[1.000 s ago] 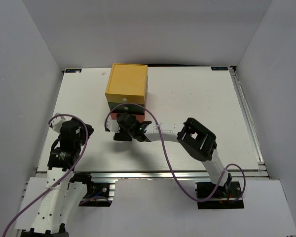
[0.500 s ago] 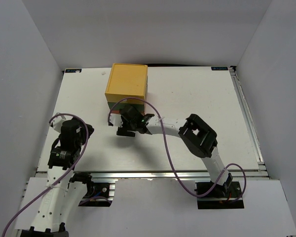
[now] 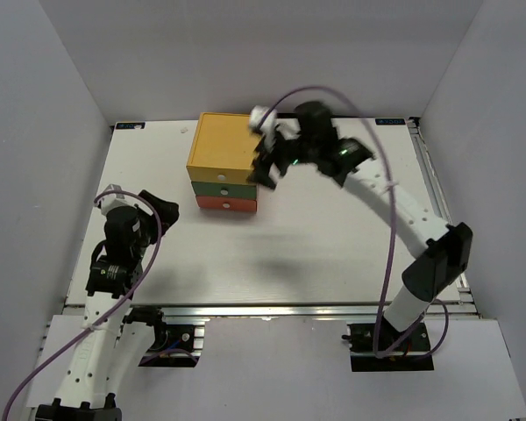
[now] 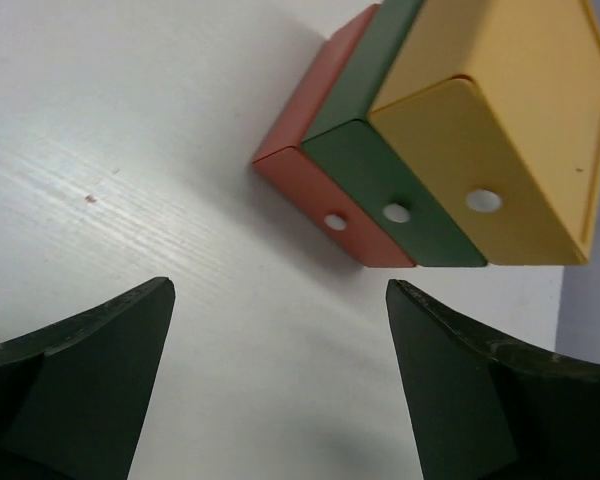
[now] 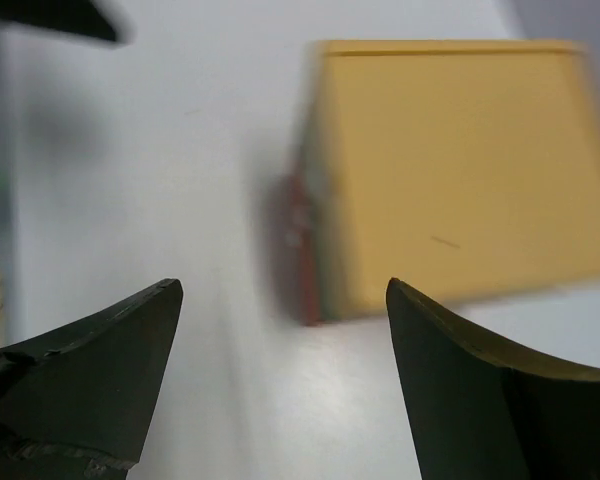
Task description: Sort the tools into containers
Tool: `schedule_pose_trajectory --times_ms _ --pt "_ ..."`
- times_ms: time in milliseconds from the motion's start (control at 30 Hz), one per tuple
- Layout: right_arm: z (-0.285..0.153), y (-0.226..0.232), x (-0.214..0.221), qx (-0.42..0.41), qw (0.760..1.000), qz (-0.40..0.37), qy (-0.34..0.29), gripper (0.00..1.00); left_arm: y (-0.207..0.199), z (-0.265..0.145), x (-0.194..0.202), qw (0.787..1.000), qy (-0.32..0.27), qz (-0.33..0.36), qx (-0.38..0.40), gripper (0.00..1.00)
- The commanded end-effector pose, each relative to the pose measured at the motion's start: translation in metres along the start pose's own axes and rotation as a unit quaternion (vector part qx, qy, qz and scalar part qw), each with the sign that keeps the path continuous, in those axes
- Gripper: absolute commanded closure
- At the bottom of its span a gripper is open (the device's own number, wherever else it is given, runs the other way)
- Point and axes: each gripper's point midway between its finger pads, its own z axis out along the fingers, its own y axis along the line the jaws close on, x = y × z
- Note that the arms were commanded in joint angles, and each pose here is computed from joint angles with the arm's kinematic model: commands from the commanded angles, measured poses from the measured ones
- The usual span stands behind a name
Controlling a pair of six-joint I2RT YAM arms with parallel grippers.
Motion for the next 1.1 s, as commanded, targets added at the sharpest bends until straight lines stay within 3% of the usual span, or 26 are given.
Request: schedule_pose_trajectory --times_ms 0,100,267,500,800,1067 --pt "-0.07 -0.075 -0.018 0.099 0.988 0.109 -0.044 0.11 -0.046 -0.008 -0.02 0.995 -0.013 0.018 0.094 0.02" --pt "-0.123 -0.125 0.003 0.202 0.964 0.17 -0.023 0.11 -0.062 -0.01 -0.032 0.992 -0.024 0.026 0.118 0.02" --pt "-0.216 -0.163 0.051 0.324 0.914 0.243 -0.004 0.11 -0.088 -0.018 -0.045 0.986 -0.028 0.034 0.159 0.02" --pt "-0.311 -0.157 0.119 0.449 0.828 0.336 0.018 0.11 -0.113 -0.032 -0.06 0.98 -0.028 0.044 0.194 0.02" --pt "-0.342 -0.103 0.128 0.516 0.798 0.31 0.006 0.11 -0.127 -0.046 -0.064 0.972 -0.029 0.052 0.229 0.02" --pt "-0.342 -0.065 0.125 0.511 0.805 0.303 0.011 0.11 -0.123 -0.053 -0.057 0.969 -0.031 0.045 0.242 0.02"
